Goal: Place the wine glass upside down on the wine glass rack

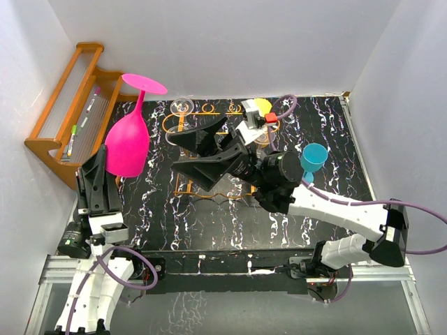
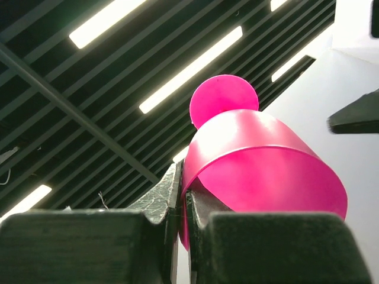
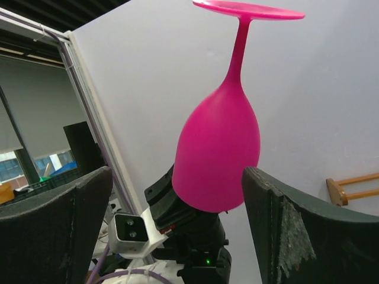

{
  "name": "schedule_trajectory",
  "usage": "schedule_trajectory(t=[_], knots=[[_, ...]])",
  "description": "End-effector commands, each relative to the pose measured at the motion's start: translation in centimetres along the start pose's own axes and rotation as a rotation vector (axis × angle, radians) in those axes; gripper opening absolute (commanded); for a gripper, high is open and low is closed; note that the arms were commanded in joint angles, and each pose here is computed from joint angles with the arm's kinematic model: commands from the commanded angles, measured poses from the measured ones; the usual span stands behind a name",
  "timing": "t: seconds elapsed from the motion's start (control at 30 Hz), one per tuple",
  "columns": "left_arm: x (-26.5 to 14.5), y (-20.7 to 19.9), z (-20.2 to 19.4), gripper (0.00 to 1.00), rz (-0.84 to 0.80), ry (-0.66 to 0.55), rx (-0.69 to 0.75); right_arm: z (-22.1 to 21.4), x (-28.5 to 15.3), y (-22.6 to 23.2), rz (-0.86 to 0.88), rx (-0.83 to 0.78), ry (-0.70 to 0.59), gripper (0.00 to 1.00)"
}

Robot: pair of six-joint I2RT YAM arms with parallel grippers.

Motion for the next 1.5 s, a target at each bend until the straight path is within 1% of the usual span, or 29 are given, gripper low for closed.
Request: schedule_trajectory(t=[0.0, 0.2, 0.3, 0.4, 0.43, 0.63, 0.7, 0.83, 0.87, 0.9, 0.93, 1.0, 1.03, 1.07, 1.1, 1.17, 1.27, 1.4, 1.47], knots=[[0.1, -0.6, 2.0, 0.0, -0.035, -0.085, -0.037, 2.3, 2.3, 1.1, 0.027, -0.067, -0.13, 0.93], [0.0, -1.2, 2.3, 0.0, -0.062, -0.097, -0.059, 2.1, 3.6, 0.7, -0.028, -0.111, -0.243, 0.9], [-0.2, -1.6, 2.4, 0.0, -0.076, -0.095, -0.069, 2.1, 3.9, 0.4, -0.034, -0.111, -0.302, 0.87], [-0.5, -2.0, 2.4, 0.0, -0.094, -0.093, -0.073, 2.1, 4.5, 0.3, -0.024, -0.111, -0.319, 0.82], [-0.6, -2.2, 2.4, 0.0, -0.103, -0.094, -0.072, 2.0, 4.7, 0.3, -0.023, -0.115, -0.321, 0.8], [-1.1, -2.8, 2.3, 0.0, -0.122, -0.074, -0.082, 2.7, 4.7, -0.1, -0.057, -0.138, -0.344, 0.56], [-1.3, -2.9, 2.4, 0.0, -0.126, -0.073, -0.083, 2.7, 4.8, -0.2, -0.064, -0.145, -0.339, 0.5], [-1.7, -3.6, 2.3, 0.0, -0.151, -0.068, -0.082, 2.3, 5.1, -0.3, -0.061, -0.143, -0.324, 0.49], [-1.8, -3.7, 2.3, 0.0, -0.16, -0.071, -0.071, 2.2, 5.0, -0.3, -0.063, -0.14, -0.321, 0.47], [-1.9, -4.0, 2.3, 0.0, -0.167, -0.073, -0.069, 2.0, 5.0, -0.3, -0.062, -0.136, -0.319, 0.43], [-2.0, -4.1, 2.4, 0.0, -0.171, -0.076, -0.066, 1.9, 5.0, -0.4, -0.061, -0.134, -0.32, 0.35], [-2.1, -4.2, 2.4, 0.0, -0.171, -0.076, -0.066, 1.8, 4.9, -0.5, -0.065, -0.128, -0.318, 0.13], [-2.1, -4.1, 2.4, 0.0, -0.17, -0.075, -0.065, 1.8, 4.9, -0.5, -0.067, -0.125, -0.319, 0.08], [-2.1, -4.1, 2.3, 0.0, -0.167, -0.074, -0.061, 1.7, 4.9, -0.5, -0.065, -0.124, -0.317, 0.08], [-2.1, -4.0, 2.3, 0.0, -0.163, -0.072, -0.057, 1.6, 4.9, -0.5, -0.063, -0.122, -0.313, 0.1], [-2.0, -3.8, 2.2, 0.0, -0.156, -0.069, -0.045, 1.4, 4.9, -0.5, -0.066, -0.113, -0.306, 0.21], [-1.9, -3.5, 2.0, 0.0, -0.144, -0.066, -0.026, 1.1, 4.7, -0.6, -0.068, -0.107, -0.295, 0.31], [-1.7, -3.3, 1.6, 0.0, -0.141, -0.058, 0.01, 0.7, 4.5, -0.7, -0.069, -0.103, -0.285, 0.32], [-1.7, -3.2, 1.5, 0.0, -0.141, -0.058, 0.02, 0.8, 4.5, -0.6, -0.07, -0.101, -0.284, 0.36]])
Point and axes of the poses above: each gripper's point midway between its finger pads, its own x axis out along the fingers, its own y axis along the line the jaws close on, z = x × y, the point moved 1 cm from there along -x, back along the fingers, and after that the axes turned 13 degrees about -x, right-handed, at the moved point
